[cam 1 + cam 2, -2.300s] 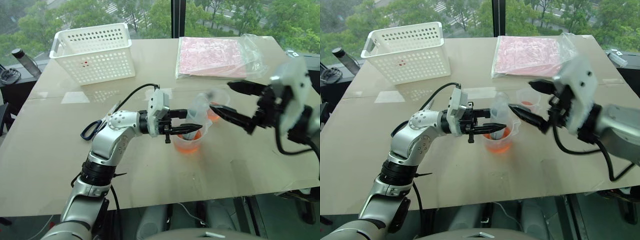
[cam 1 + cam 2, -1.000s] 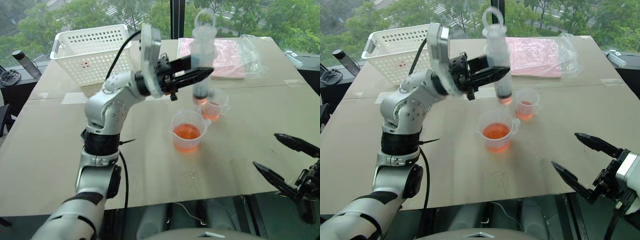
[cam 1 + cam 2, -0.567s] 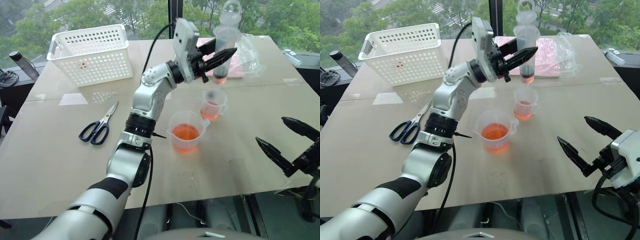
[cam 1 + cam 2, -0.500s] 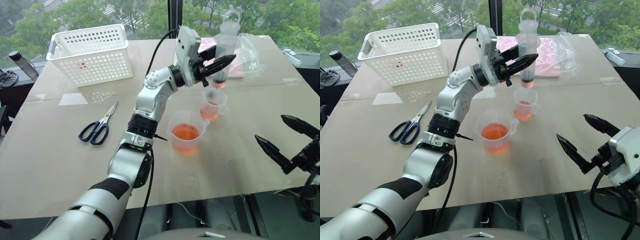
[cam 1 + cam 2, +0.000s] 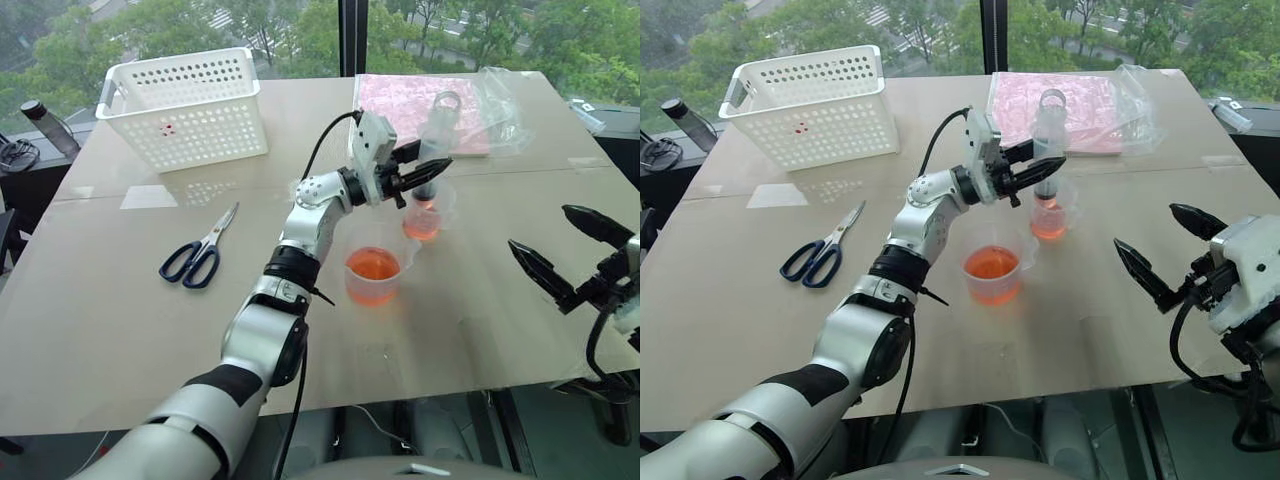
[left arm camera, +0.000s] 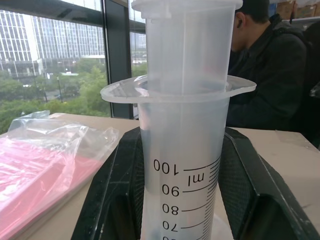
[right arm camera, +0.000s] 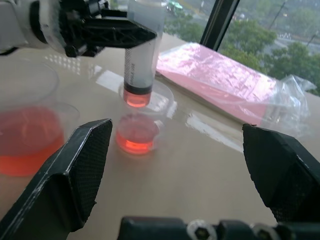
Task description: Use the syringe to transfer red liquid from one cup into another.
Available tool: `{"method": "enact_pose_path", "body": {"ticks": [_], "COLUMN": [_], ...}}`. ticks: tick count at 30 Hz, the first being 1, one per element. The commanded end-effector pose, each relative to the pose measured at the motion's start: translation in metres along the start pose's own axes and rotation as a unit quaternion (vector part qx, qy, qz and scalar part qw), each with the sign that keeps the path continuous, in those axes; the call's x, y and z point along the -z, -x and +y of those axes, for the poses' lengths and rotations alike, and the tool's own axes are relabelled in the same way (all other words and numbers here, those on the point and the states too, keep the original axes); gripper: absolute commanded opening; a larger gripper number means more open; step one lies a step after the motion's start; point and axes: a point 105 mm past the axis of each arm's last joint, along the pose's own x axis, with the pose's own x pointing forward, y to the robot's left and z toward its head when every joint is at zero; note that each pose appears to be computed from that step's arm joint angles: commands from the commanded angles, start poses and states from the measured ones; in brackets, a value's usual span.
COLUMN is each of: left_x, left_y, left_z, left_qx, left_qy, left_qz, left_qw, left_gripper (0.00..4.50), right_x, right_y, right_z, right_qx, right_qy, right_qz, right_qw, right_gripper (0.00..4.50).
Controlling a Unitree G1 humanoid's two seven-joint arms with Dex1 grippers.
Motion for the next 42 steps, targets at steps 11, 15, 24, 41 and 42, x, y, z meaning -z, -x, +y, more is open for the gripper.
{"method": "enact_pose_path", "body": {"ticks": [11,15,24,41,42], "left_x": [-0.011,-0.016,-0.015,-0.014,-0.014], "left_y": [-0.020,-0.022,-0.022,-0.022,-0.023], "left_z": [-0.013,-0.014,-0.015,-0.013,-0.014], "left_qx": [0.023,0.022,0.019,0.017,0.018], "left_qy": [-0.055,-0.057,-0.057,-0.050,-0.050], "left_qz": [0.002,-0.003,0.001,0.006,0.006], "left_qw": [0.998,0.998,0.998,0.999,0.999], "left_gripper": [1.43,1.43,1.43,1.43,1.43], "right_x": [-0.071,-0.093,-0.100,-0.113,-0.113], "right_y": [-0.085,-0.095,-0.098,-0.085,-0.084], "right_z": [-0.019,-0.007,-0.008,0.011,0.010], "right_qx": [0.004,-0.018,-0.004,-0.064,-0.062], "right_qy": [0.006,-0.004,-0.001,0.005,0.005], "right_qz": [-0.010,-0.038,-0.037,-0.053,-0.053], "right_qw": [1.000,0.999,0.999,0.997,0.997], "right_gripper": [4.46,3.74,3.52,3.52,3.52]}}
